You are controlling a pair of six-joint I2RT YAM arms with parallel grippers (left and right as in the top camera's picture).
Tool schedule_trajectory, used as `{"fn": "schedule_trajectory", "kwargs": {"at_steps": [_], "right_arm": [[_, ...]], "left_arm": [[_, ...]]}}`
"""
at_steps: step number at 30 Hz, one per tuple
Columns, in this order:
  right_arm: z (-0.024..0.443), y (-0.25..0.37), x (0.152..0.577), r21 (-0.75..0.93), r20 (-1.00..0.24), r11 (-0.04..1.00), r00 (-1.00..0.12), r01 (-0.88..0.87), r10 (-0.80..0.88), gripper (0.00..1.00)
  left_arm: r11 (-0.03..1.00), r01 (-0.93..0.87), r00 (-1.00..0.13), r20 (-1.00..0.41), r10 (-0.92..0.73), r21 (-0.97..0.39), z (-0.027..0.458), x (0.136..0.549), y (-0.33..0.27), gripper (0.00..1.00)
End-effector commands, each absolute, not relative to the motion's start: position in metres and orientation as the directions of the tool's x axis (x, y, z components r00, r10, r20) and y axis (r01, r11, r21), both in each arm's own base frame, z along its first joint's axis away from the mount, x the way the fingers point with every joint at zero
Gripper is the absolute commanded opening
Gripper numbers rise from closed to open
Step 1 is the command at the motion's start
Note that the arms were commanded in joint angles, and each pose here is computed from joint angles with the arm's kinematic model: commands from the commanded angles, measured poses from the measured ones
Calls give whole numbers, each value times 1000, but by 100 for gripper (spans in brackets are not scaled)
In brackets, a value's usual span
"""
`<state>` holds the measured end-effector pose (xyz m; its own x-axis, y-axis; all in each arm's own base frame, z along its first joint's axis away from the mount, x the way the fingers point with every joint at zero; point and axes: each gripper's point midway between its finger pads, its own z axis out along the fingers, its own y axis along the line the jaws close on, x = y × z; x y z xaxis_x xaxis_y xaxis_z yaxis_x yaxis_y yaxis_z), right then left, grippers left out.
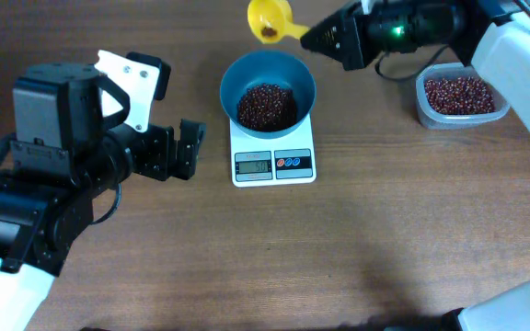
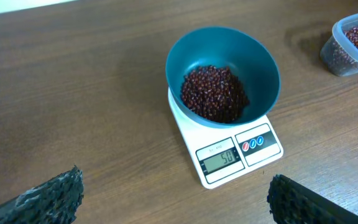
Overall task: Scoop item into bowl and weigh 50g on scale
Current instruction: 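Pour the last few beans until the scale reads 50, then move the scoop over the tub and dump leftover beans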
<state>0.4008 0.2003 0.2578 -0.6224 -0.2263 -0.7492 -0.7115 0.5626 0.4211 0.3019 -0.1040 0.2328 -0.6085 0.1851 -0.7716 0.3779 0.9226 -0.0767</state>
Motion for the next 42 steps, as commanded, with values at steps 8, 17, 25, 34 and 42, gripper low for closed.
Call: {"fn": "schedule_trajectory", "kwargs": {"at_steps": [8,17,25,34,42], "right_arm": [[279,102,442,629,-626,687,-761,-364,171,4],[185,-77,363,342,-311,916,-895,209,321,4],[169,-115,357,-1,-303,962,-917,273,260,4],[169,-94,368,-74,-311,976,-935,203,171,4],[173,-97,372,-203,-317,967,-945,155,86,4]], "left_arm": [[918,391,-597,-779,195,-70,236,303,-105,99],[918,391,-597,-779,195,-70,236,303,-105,99],[918,391,-597,-778,195,-70,236,302,-105,99],[918,391,-597,-779,195,-70,236,303,-105,99],[918,391,-597,-779,195,-70,236,303,-105,99]]}}
